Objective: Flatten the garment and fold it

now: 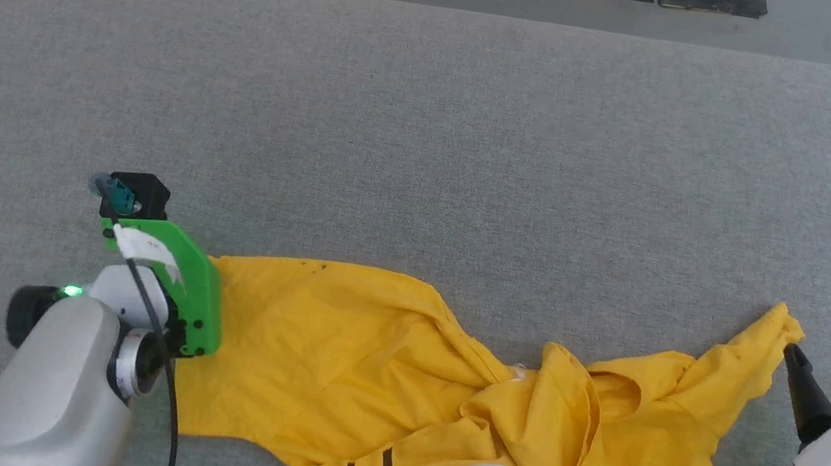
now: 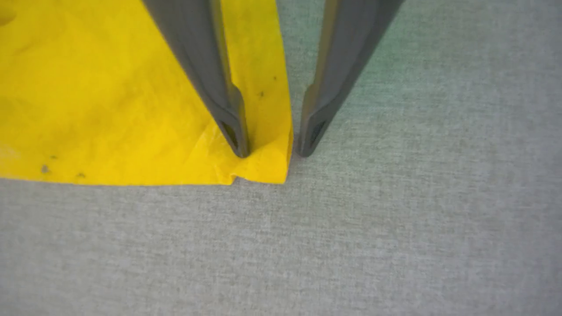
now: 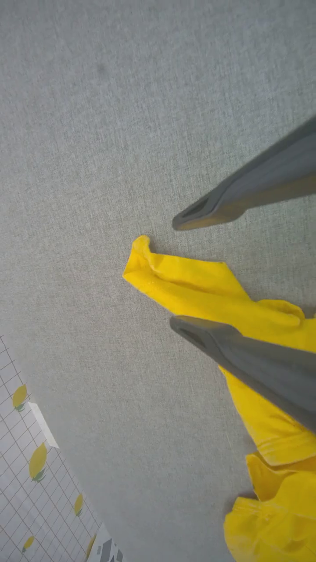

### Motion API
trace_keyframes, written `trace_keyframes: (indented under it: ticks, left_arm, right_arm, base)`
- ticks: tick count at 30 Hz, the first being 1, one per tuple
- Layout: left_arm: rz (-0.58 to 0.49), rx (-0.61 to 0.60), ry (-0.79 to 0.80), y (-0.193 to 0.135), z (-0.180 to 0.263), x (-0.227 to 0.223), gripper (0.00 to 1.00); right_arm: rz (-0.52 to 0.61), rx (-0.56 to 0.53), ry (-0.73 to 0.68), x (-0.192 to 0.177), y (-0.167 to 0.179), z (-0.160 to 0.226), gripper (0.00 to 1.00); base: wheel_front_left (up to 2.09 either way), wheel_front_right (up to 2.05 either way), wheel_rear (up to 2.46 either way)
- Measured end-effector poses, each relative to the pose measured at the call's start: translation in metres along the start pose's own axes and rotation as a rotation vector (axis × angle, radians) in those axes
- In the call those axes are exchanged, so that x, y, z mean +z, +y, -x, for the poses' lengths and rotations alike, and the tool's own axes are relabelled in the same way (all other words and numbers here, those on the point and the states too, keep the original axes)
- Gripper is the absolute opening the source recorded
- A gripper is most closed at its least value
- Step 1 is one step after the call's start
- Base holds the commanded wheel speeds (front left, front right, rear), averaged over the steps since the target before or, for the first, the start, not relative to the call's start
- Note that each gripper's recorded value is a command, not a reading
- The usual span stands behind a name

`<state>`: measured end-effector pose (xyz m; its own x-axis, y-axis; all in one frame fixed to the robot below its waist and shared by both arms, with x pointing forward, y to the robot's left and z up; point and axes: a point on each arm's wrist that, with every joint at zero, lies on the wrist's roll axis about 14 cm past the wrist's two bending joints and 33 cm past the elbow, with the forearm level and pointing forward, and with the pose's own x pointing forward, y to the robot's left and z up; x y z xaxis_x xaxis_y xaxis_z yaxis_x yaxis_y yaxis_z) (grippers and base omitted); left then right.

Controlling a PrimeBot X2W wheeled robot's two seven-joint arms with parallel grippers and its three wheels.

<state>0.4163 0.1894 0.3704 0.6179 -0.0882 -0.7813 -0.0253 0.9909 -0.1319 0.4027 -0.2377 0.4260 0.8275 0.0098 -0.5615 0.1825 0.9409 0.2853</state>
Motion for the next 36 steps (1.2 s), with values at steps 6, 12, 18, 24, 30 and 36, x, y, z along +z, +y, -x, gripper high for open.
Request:
trace_keyframes:
  ticks: [6,12,18,24,30,36]
  left_arm:
    - [0.197,-0.076,-0.198,-0.01,0.016,0.02,0.0]
    - [0.347,-0.067,-0.417,0.004,0.049,0.039,0.0]
    - [0.392,-0.054,-0.449,0.006,0.063,0.028,0.0]
    - [0.405,-0.046,-0.435,0.005,0.063,0.02,0.0]
    - [0.427,-0.043,-0.453,0.007,0.066,0.02,0.0]
    - [0.468,-0.092,-0.545,0.004,0.079,0.039,0.0]
  right_arm:
    - [0.064,-0.036,0.008,0.002,-0.003,0.0,1.0]
    - [0.229,-0.074,0.076,0.012,0.002,-0.013,1.0]
    - [0.363,-0.143,0.207,0.013,-0.005,-0.037,1.0]
    - [0.426,-0.169,0.365,-0.02,-0.012,-0.053,1.0]
    - [0.428,-0.148,0.406,-0.026,-0.006,-0.062,0.0]
    - [0.393,-0.076,0.368,-0.016,0.013,-0.058,0.0]
  base:
    - [0.0,0.0,0.0]
    - [0.0,0.0,0.0]
    - [0.0,0.0,0.0]
    - [0.0,0.0,0.0]
    - [0.0,0.0,0.0]
    - [0.0,0.0,0.0]
